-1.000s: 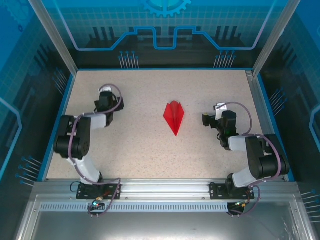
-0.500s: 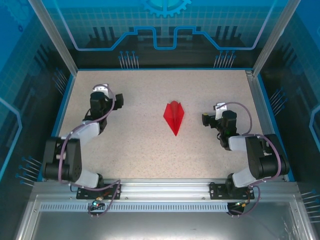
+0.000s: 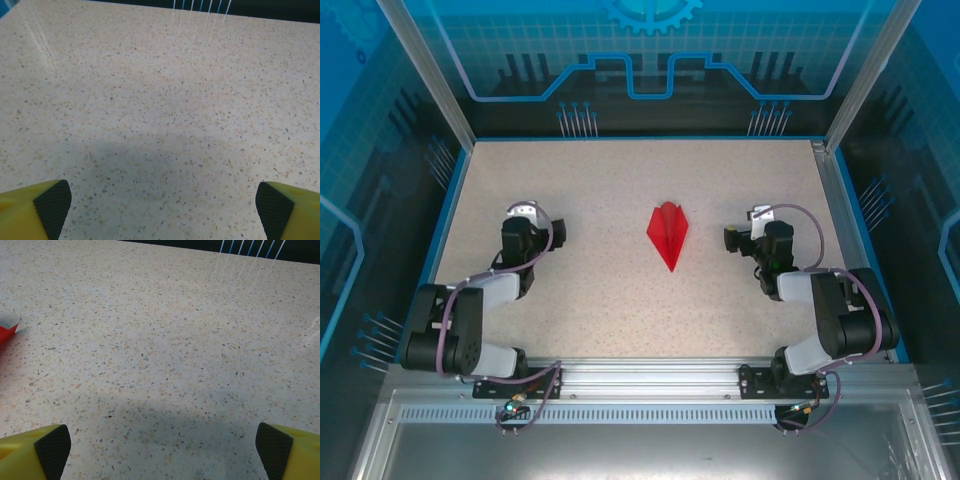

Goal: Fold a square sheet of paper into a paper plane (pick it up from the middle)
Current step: Reset both arms

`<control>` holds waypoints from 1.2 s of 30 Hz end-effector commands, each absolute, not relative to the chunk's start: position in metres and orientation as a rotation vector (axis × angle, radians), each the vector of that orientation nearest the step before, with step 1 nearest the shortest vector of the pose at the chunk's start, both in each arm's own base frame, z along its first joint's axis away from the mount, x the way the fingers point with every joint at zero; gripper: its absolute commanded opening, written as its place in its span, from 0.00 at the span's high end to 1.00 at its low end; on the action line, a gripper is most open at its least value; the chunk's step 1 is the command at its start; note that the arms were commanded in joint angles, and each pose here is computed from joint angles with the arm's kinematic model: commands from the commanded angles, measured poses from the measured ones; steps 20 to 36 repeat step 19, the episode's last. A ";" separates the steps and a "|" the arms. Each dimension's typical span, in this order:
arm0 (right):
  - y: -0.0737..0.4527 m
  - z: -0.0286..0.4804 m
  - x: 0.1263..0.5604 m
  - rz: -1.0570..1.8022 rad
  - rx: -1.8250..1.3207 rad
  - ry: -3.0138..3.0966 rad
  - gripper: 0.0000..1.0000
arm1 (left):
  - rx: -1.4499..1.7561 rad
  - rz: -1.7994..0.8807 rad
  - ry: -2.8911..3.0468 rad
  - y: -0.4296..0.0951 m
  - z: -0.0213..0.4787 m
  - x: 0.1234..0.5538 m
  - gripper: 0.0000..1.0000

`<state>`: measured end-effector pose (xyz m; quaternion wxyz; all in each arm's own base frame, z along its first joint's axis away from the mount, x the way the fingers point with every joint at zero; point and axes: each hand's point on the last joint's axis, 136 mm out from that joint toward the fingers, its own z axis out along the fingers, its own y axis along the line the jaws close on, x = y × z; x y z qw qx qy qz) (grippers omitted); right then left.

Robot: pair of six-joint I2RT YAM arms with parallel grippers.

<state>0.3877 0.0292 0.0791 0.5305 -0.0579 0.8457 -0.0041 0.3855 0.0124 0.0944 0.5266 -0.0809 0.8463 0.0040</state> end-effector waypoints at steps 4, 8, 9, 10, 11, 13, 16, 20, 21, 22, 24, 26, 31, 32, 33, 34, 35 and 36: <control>0.026 0.094 0.396 -0.016 -0.128 1.964 0.01 | -0.184 -0.003 1.936 0.013 0.092 0.393 0.01; 0.026 0.094 0.396 -0.015 -0.129 1.964 0.01 | -0.182 0.001 1.943 0.013 0.091 0.393 0.01; 0.026 0.094 0.396 -0.016 -0.130 1.963 0.01 | -0.184 0.001 1.947 0.013 0.091 0.393 0.01; 0.026 0.094 0.396 -0.017 -0.129 1.963 0.01 | -0.181 0.002 1.946 0.012 0.091 0.393 0.01; 0.026 0.095 0.397 -0.016 -0.129 1.962 0.01 | -0.182 0.004 1.946 0.012 0.091 0.393 0.01; 0.026 0.094 0.396 -0.016 -0.131 1.964 0.01 | -0.172 0.018 1.947 0.010 0.091 0.394 0.01; 0.026 0.094 0.396 -0.015 -0.131 1.964 0.01 | -0.165 0.022 1.949 0.009 0.091 0.394 0.01; 0.026 0.095 0.397 -0.014 -0.130 1.963 0.01 | -0.164 0.021 1.949 0.009 0.091 0.394 0.01; 0.026 0.095 0.397 -0.014 -0.130 1.963 0.01 | -0.164 0.021 1.949 0.009 0.091 0.394 0.01; 0.026 0.095 0.397 -0.014 -0.130 1.963 0.01 | -0.164 0.021 1.949 0.009 0.091 0.394 0.01; 0.026 0.095 0.397 -0.014 -0.130 1.963 0.01 | -0.164 0.021 1.949 0.009 0.091 0.394 0.01; 0.026 0.095 0.397 -0.014 -0.130 1.963 0.01 | -0.164 0.021 1.949 0.009 0.091 0.394 0.01; 0.026 0.095 0.397 -0.014 -0.130 1.963 0.01 | -0.164 0.021 1.949 0.009 0.091 0.394 0.01; 0.026 0.095 0.397 -0.014 -0.130 1.963 0.01 | -0.164 0.021 1.949 0.009 0.091 0.394 0.01; 0.026 0.095 0.397 -0.014 -0.130 1.963 0.01 | -0.164 0.021 1.949 0.009 0.091 0.394 0.01; 0.026 0.095 0.397 -0.014 -0.130 1.963 0.01 | -0.164 0.021 1.949 0.009 0.091 0.394 0.01; 0.026 0.095 0.397 -0.014 -0.130 1.963 0.01 | -0.164 0.021 1.949 0.009 0.091 0.394 0.01; 0.026 0.095 0.397 -0.014 -0.130 1.963 0.01 | -0.164 0.021 1.949 0.009 0.091 0.394 0.01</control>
